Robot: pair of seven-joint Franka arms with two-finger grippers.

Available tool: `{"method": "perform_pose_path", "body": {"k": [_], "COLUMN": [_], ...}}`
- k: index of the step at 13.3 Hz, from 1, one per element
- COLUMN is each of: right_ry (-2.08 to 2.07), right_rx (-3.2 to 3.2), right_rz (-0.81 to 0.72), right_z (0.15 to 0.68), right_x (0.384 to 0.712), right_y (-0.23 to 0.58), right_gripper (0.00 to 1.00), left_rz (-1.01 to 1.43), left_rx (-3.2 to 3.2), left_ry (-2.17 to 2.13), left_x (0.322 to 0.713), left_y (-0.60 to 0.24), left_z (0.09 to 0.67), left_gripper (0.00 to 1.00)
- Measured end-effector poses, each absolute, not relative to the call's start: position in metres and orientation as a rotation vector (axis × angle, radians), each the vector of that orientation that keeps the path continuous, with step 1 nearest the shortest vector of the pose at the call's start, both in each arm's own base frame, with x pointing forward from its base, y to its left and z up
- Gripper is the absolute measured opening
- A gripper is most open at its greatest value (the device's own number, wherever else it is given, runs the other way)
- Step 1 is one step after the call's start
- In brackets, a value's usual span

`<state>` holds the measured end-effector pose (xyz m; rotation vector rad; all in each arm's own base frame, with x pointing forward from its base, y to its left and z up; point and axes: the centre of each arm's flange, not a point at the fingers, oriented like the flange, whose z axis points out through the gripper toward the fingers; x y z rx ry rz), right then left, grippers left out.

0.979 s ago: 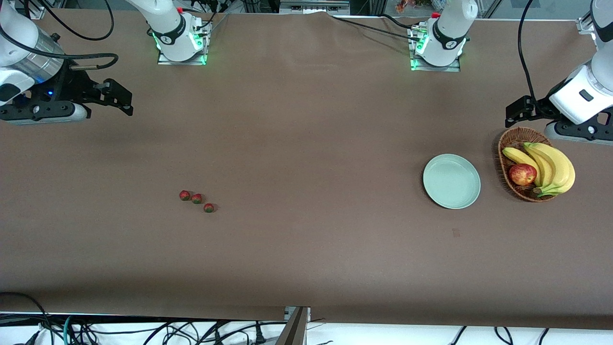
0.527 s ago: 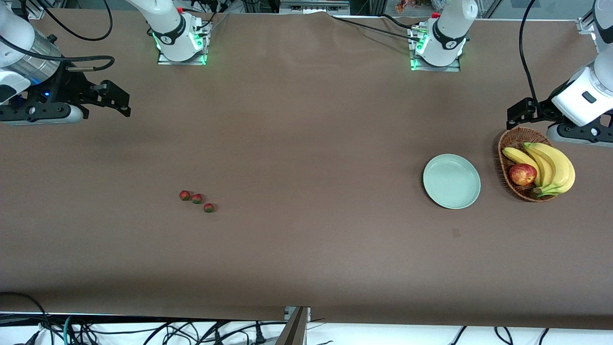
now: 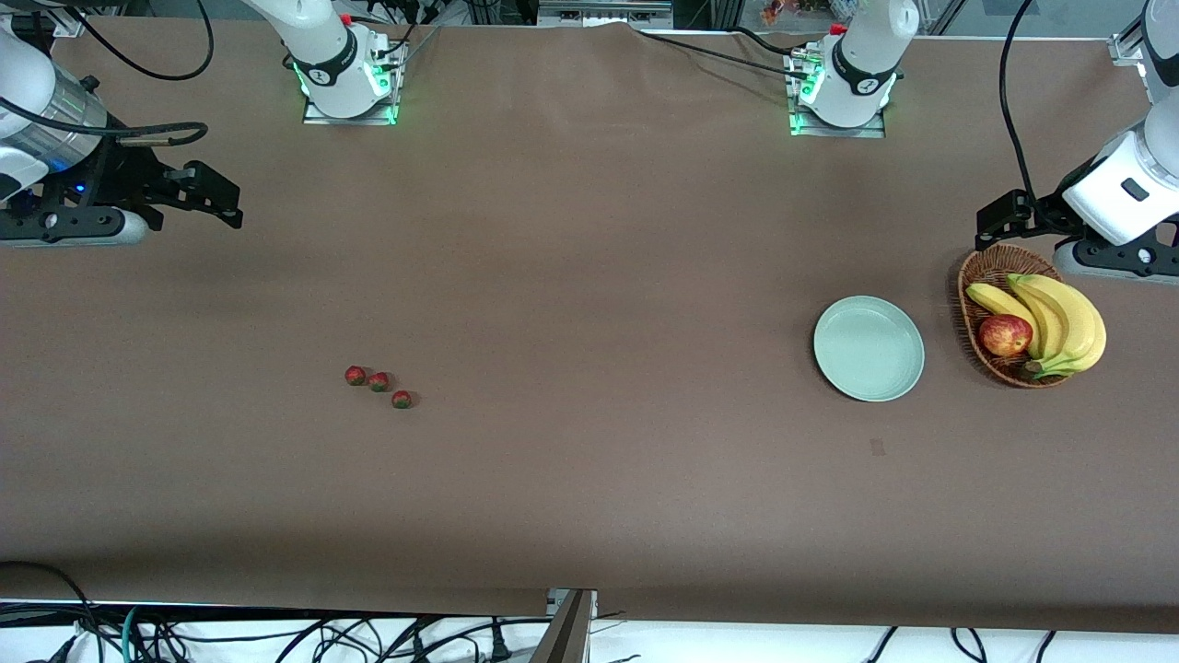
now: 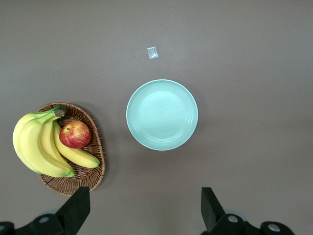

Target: Collect all strawberries into plate

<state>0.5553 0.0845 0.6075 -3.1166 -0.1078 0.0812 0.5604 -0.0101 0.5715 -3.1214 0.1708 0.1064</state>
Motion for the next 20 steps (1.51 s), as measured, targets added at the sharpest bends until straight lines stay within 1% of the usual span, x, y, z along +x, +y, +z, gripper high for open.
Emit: {"method": "perform_pose_path", "body": {"k": [6,8,9,11,13,15,18,19,20], "right_ry": [-0.242,-0.247,-0.246,-0.245,-0.243,-0.262,-0.308,-0.323,-0.327], "right_rx": [-3.108,-3.106,-3.106,-3.108,-3.110,-3.109,-3.107,-3.107,-3.107], "right_rz": [0.170,0.239,0.254,0.235,0.250,0.255,0.232,0.224,0.223], "right_z": [0.590,0.562,0.538,0.468,0.394,0.334,0.260,0.241,0.228], "right_x": [0.557,0.563,0.569,0.586,0.598,0.609,0.620,0.621,0.621], "right_y": [0.087,0.088,0.089,0.091,0.093,0.094,0.092,0.090,0.088], "right_gripper": [1.00,1.00,1.00,1.00,1.00,1.00,0.97,0.97,0.95], "left_rz": [0.107,0.107,0.108,0.110,0.115,0.122,0.123,0.123,0.123], "left_rx": [-3.121,-3.121,-3.121,-3.122,-3.122,-3.122,-3.122,-3.122,-3.122], "left_ry": [0.171,0.170,0.170,0.169,0.167,0.165,0.164,0.164,0.164], "left_x": [0.560,0.560,0.560,0.560,0.560,0.560,0.560,0.560,0.560], "left_y": [-0.010,-0.010,-0.010,-0.009,-0.009,-0.008,-0.008,-0.008,-0.008], "left_z": [0.571,0.571,0.571,0.571,0.571,0.571,0.571,0.571,0.571], "left_gripper": [1.00,1.00,1.00,1.00,1.00,1.00,1.00,1.00,1.00]}}
